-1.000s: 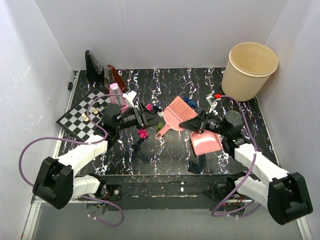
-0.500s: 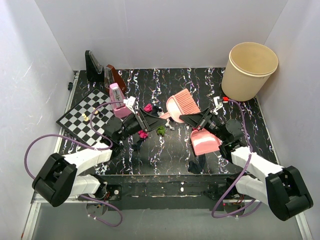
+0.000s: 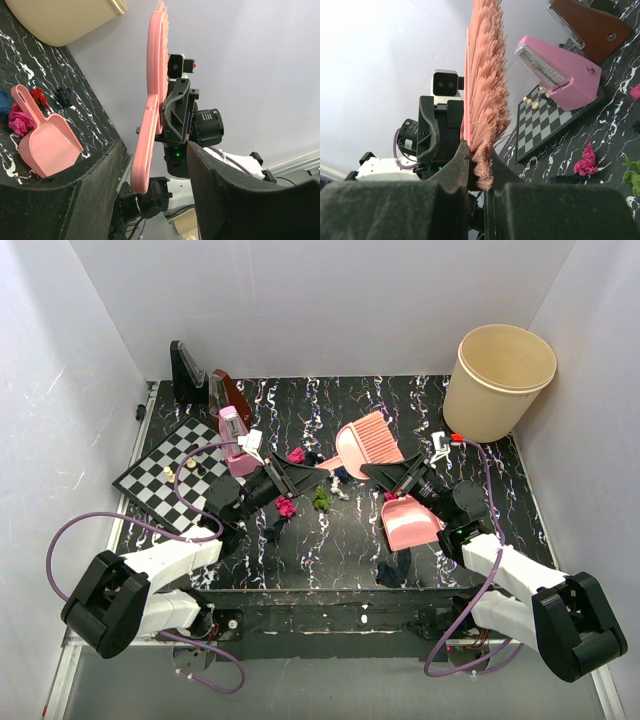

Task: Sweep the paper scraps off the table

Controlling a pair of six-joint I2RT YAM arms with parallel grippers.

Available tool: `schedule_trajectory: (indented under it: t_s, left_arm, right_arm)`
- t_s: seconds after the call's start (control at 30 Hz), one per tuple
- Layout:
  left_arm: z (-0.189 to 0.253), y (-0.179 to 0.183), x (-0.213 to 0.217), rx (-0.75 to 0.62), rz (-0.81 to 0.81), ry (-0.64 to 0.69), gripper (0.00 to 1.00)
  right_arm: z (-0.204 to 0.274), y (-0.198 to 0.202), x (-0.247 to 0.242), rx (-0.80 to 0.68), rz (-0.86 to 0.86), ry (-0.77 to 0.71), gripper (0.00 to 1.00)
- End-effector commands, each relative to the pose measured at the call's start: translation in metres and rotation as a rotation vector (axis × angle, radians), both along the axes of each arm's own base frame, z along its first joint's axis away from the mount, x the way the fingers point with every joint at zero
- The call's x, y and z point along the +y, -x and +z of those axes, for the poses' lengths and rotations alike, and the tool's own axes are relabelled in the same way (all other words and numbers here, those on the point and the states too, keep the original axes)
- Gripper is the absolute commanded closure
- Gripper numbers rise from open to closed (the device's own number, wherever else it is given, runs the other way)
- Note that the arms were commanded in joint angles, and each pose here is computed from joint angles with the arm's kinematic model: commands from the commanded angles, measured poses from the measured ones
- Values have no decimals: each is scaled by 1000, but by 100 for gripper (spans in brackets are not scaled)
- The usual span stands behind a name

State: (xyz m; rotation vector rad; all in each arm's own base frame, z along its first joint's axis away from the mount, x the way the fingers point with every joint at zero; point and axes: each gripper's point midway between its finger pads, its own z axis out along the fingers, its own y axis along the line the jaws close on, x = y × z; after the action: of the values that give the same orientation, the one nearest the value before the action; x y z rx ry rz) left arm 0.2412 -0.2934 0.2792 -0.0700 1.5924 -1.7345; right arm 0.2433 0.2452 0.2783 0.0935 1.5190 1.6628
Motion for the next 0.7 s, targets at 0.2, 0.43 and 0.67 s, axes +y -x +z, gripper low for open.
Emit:
schedule_trajectory:
  t_s: [0.2,0.43,0.67]
  left_arm:
    - [20,0,3,-27,19,49,51]
    - [20,-2,1,-23,14,49,55]
    - [19,-2,1,-19,15,47,67]
  right_arm:
    - [13,6,-1,-75,-16,-37,99]
    - [7,5,3,-64,-11,-30,99]
    - [4,5,3,-60,-19,-34,99]
